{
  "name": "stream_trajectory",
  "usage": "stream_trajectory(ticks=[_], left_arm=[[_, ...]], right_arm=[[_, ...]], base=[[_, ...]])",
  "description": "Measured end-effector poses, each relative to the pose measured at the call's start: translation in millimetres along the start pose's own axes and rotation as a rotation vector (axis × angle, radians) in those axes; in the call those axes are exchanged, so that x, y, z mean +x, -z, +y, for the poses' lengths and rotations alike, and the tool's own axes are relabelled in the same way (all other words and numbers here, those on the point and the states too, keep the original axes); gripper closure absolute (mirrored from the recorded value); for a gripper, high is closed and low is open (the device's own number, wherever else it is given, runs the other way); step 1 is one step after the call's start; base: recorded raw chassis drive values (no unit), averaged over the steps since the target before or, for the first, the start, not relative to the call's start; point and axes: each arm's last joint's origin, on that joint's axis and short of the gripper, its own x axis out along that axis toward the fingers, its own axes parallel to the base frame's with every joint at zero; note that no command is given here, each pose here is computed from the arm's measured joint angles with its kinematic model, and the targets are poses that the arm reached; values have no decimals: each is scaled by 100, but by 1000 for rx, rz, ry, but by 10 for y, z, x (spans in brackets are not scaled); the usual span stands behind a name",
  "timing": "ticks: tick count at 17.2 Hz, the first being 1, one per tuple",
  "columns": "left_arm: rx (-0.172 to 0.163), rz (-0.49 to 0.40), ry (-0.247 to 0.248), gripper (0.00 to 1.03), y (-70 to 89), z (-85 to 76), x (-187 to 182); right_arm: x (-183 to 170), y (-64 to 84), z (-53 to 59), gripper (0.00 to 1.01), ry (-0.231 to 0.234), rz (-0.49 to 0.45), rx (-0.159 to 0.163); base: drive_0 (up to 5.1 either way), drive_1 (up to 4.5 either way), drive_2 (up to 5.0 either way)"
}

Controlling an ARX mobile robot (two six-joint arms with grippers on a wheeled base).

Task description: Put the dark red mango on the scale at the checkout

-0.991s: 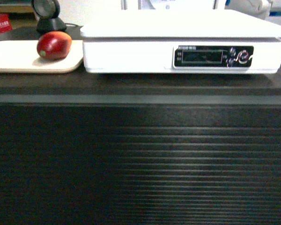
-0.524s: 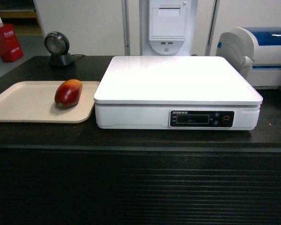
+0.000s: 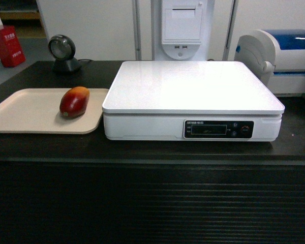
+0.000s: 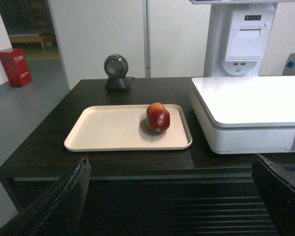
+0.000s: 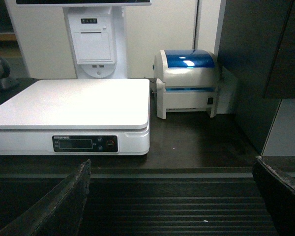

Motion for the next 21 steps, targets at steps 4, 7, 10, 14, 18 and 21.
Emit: stream_trajectory(ticks=[4, 7, 10, 14, 18, 21], left_arm=[[0, 0, 0, 5, 0, 0, 0], [0, 0, 0, 5, 0, 0, 0], [0, 0, 0, 5, 0, 0, 0], [0, 0, 0, 5, 0, 0, 0], [-47, 118, -100, 5, 24, -21, 3], [-131, 132, -342, 5, -81, 29, 112]], right_arm=[[0, 0, 0, 3, 0, 0, 0], [0, 0, 0, 3, 0, 0, 0], [0, 0, 0, 3, 0, 0, 0], [0, 0, 0, 3, 0, 0, 0], [0, 0, 0, 3, 0, 0, 0], [0, 1, 0, 3, 1, 1, 0]], base=[[0, 0, 0], [0, 0, 0], [0, 0, 0], [0, 0, 0], [0, 0, 0], [0, 0, 0]])
